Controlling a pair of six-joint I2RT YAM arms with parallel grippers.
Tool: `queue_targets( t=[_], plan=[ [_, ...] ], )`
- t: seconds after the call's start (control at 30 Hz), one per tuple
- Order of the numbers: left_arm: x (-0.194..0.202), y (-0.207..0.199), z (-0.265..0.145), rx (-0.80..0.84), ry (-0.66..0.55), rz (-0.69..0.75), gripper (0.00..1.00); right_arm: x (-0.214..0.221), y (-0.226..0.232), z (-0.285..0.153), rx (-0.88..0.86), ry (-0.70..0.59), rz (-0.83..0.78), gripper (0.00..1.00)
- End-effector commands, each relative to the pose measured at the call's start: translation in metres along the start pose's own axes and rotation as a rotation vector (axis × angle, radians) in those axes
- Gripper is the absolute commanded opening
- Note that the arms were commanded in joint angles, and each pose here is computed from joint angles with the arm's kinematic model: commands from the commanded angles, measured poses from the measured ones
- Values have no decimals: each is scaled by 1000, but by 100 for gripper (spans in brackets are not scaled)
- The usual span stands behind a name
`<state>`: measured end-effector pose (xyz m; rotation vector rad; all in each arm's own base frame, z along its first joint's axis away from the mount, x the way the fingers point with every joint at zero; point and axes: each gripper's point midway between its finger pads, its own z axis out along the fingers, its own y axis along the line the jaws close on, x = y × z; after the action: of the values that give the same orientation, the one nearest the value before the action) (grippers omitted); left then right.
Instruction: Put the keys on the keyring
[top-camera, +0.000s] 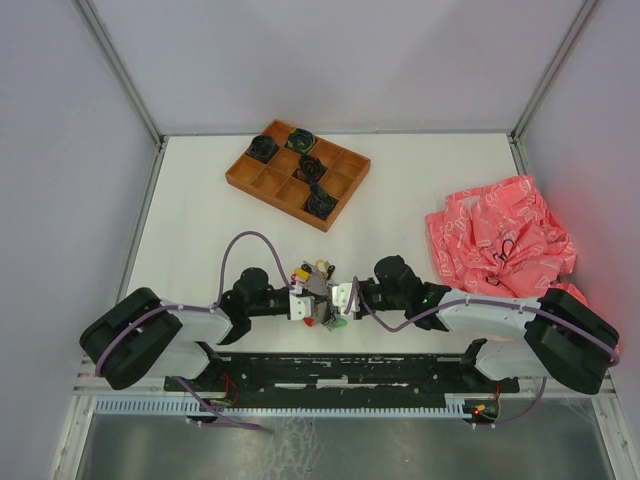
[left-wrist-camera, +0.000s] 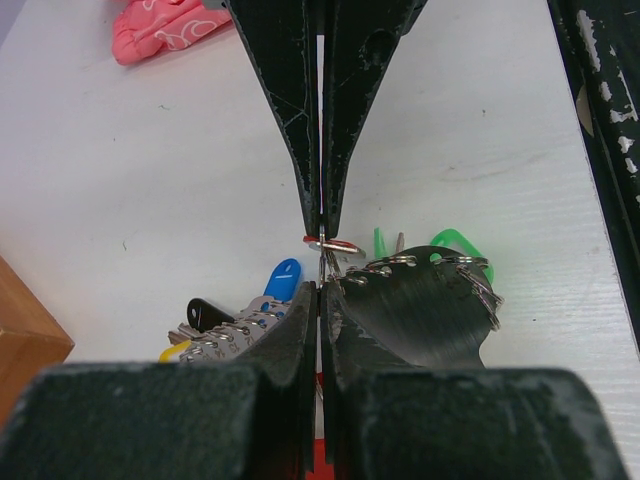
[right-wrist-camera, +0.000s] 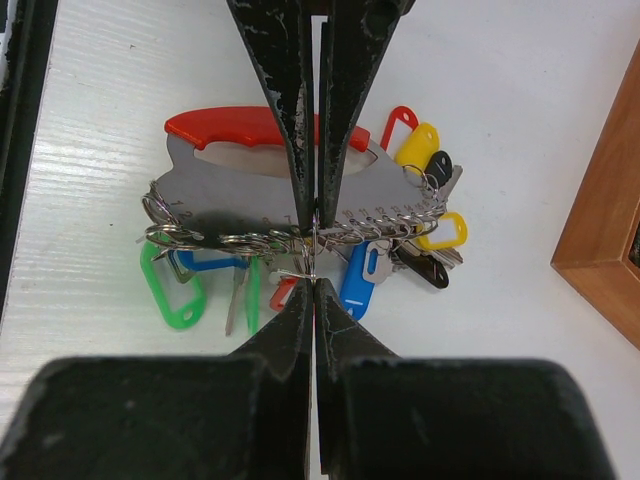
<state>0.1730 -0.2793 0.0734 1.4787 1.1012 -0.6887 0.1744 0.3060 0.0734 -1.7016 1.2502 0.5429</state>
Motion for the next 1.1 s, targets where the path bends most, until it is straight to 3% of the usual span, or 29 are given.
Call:
queue_targets(
  t=[0.0, 0.6, 1.07],
  plan=[
    [-24, 15, 6, -33, -83, 32, 3, -29, -12, 5, 25, -96, -8, 1],
    [-36, 17, 6, -52, -138, 6, 3, -33, -16, 10, 44, -119, -1, 1],
    [-28, 30, 9, -92, -60, -135, 3, -30, -14, -2, 71, -89, -89, 1]
  ],
)
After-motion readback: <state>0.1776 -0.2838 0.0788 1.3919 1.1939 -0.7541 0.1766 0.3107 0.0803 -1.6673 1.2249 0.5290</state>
